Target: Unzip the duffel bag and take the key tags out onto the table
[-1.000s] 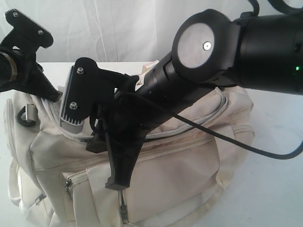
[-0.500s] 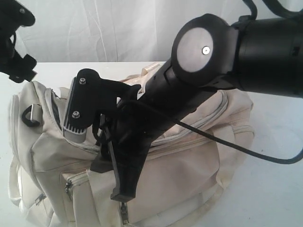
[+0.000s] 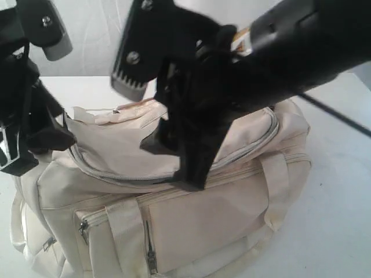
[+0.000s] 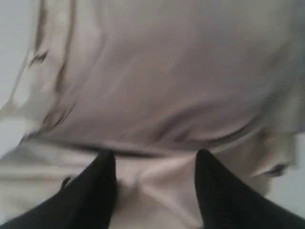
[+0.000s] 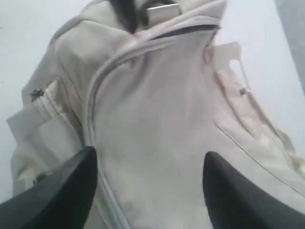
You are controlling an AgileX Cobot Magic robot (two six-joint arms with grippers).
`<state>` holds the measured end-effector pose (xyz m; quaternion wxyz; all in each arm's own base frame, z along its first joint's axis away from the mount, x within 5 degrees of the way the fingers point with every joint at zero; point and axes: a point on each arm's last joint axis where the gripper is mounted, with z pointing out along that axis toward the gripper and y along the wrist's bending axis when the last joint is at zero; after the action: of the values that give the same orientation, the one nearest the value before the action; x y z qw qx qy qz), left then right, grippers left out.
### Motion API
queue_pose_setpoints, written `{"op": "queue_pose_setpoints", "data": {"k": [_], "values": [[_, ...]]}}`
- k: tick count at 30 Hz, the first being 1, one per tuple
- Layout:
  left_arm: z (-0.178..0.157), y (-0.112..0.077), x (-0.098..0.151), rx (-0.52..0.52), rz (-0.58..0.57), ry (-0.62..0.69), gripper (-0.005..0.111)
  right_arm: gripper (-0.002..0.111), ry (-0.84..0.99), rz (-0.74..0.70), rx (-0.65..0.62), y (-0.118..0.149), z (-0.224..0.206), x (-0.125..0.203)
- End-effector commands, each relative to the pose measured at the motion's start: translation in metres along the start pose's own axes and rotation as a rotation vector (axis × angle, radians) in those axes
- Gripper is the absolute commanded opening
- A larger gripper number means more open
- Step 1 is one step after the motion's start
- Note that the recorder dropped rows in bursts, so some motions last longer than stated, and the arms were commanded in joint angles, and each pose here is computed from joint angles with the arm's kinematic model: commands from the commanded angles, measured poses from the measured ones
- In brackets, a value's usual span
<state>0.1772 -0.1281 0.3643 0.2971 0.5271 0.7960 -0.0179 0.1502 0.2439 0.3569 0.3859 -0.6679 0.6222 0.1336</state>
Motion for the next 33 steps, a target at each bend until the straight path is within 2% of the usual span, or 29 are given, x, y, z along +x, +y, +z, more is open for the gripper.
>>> {"op": "queue_pose_setpoints", "data": {"k": [1, 3, 4, 8, 9, 12, 16, 23, 25, 27, 28, 31, 33], "values": [[-0.032, -0.030, -0.027, 0.241, 0.193, -0.323, 0.045, 0.060, 0.109, 0.090, 0.178, -0.005, -0.055, 0.013], [-0.034, -0.040, -0.036, 0.309, 0.328, -0.429, 0.051, 0.060, 0.177, 0.174, 0.315, -0.010, -0.081, 0.024], [-0.032, -0.044, -0.038, 0.335, 0.361, -0.450, 0.055, 0.060, 0.211, 0.224, 0.379, -0.012, -0.091, 0.030], [-0.010, -0.055, -0.052, 0.419, 0.379, -0.433, 0.078, 0.060, 0.277, 0.414, 0.714, -0.022, -0.142, 0.052], [-0.003, -0.058, -0.056, 0.428, 0.382, -0.429, 0.079, 0.060, 0.272, 0.451, 0.785, -0.023, -0.154, 0.056], [0.018, -0.071, -0.071, 0.420, 0.419, -0.430, 0.075, 0.060, 0.197, 0.508, 0.890, -0.021, -0.176, 0.062], [0.042, -0.086, -0.085, 0.281, 0.517, -0.372, 0.065, 0.060, 0.129, 0.513, 0.936, -0.012, -0.188, 0.073], [0.066, -0.087, -0.093, -0.022, 0.485, 0.103, 0.065, 0.059, 0.046, 0.508, 0.984, -0.008, -0.186, 0.082], [0.069, -0.094, -0.099, -0.044, 0.533, 0.139, 0.065, 0.055, 0.043, 0.503, 0.979, -0.009, -0.183, 0.080], [0.072, -0.105, -0.111, -0.048, 0.564, 0.096, 0.065, 0.052, 0.055, 0.496, 0.973, -0.010, -0.178, 0.079], [0.073, -0.105, -0.114, -0.062, 0.556, 0.092, 0.065, 0.052, 0.063, 0.494, 0.970, -0.011, -0.176, 0.079], [0.077, -0.097, -0.113, -0.137, 0.539, 0.205, 0.065, 0.052, 0.094, 0.470, 0.970, -0.012, -0.167, 0.081], [0.079, -0.097, -0.111, -0.139, 0.541, 0.228, 0.064, 0.052, 0.086, 0.466, 0.968, -0.012, -0.166, 0.080]]}}
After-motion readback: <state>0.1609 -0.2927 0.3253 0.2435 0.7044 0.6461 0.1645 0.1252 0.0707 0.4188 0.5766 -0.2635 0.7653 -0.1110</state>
